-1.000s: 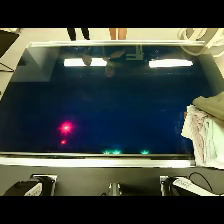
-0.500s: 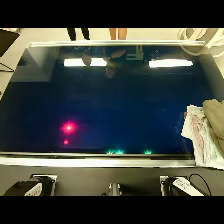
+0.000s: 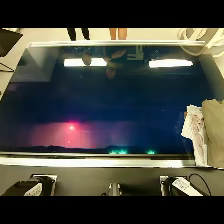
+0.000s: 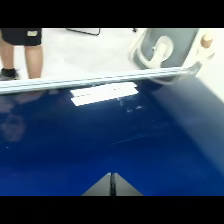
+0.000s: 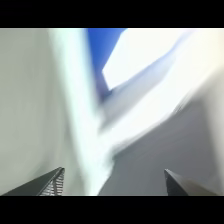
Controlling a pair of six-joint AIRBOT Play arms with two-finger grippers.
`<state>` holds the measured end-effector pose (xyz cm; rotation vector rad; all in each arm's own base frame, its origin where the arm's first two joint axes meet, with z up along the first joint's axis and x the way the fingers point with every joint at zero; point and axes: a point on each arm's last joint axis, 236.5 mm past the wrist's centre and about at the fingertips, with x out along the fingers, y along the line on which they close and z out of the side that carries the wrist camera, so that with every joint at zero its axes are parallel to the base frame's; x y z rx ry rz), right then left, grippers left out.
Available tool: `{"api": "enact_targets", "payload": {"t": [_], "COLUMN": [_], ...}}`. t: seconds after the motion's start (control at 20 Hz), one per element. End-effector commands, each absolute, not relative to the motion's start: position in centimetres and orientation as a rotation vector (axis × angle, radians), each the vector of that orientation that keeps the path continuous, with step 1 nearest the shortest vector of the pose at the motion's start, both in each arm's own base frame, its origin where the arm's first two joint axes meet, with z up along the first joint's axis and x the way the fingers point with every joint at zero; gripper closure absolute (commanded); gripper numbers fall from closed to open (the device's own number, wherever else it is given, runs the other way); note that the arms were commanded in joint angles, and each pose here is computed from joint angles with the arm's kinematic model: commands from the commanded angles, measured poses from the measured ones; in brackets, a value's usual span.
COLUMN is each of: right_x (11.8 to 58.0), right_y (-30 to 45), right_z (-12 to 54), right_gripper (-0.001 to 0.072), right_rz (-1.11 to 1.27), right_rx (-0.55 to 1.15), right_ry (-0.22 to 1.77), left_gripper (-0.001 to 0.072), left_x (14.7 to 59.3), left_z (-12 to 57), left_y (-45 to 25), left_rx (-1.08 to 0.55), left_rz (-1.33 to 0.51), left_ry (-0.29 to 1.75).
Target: Fold the shirts.
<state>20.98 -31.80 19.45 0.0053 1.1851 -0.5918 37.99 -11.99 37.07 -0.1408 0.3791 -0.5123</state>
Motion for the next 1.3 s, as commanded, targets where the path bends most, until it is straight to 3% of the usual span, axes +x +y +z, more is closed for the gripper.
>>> {"api": "enact_targets", "payload": {"t": [0.0, 0.1, 0.2, 0.25, 0.3, 0.35, 0.45, 1.25], "right_x": [31.2, 36.6, 39.1, 39.1, 38.3, 37.8, 37.8, 38.7], "right_y": [-30.8, -24.4, -16.4, -12.6, -9.6, -7.4, -4.8, -5.0], "right_z": [34.9, 32.6, 24.8, 21.0, 17.8, 15.8, 13.6, 13.2], "right_gripper": [0.0089, 0.0084, 0.0069, 0.0019, 0.0019, 0.0016, 0.0011, 0.0021], "right_rz": [-0.572, -0.379, -0.090, 0.053, 0.173, 0.260, 0.336, 0.309], "right_rx": [-0.493, -0.397, -0.268, -0.234, -0.218, -0.214, -0.196, -0.223], "right_ry": [0.702, 0.687, 0.919, 1.065, 1.208, 1.306, 1.390, 1.376], "left_gripper": [0.0687, 0.0687, 0.0680, 0.0505, 0.0218, 0.0071, 0.0072, 0.0075], "left_x": [41.9, 44.8, 45.9, 45.7, 44.8, 43.3, 41.1, 41.4], "left_z": [33.8, 29.6, 24.3, 20.9, 17.5, 14.1, 10.0, 10.1], "left_y": [-9.2, -6.7, -5.2, -4.9, -4.7, -4.2, -4.2, -4.2], "left_rx": [-0.051, 0.036, 0.144, 0.172, 0.166, 0.137, 0.130, 0.120], "left_rz": [-0.352, -0.184, -0.087, -0.071, -0.059, -0.025, -0.024, -0.023], "left_ry": [0.453, 0.585, 0.748, 0.870, 1.002, 1.153, 1.310, 1.245]}}
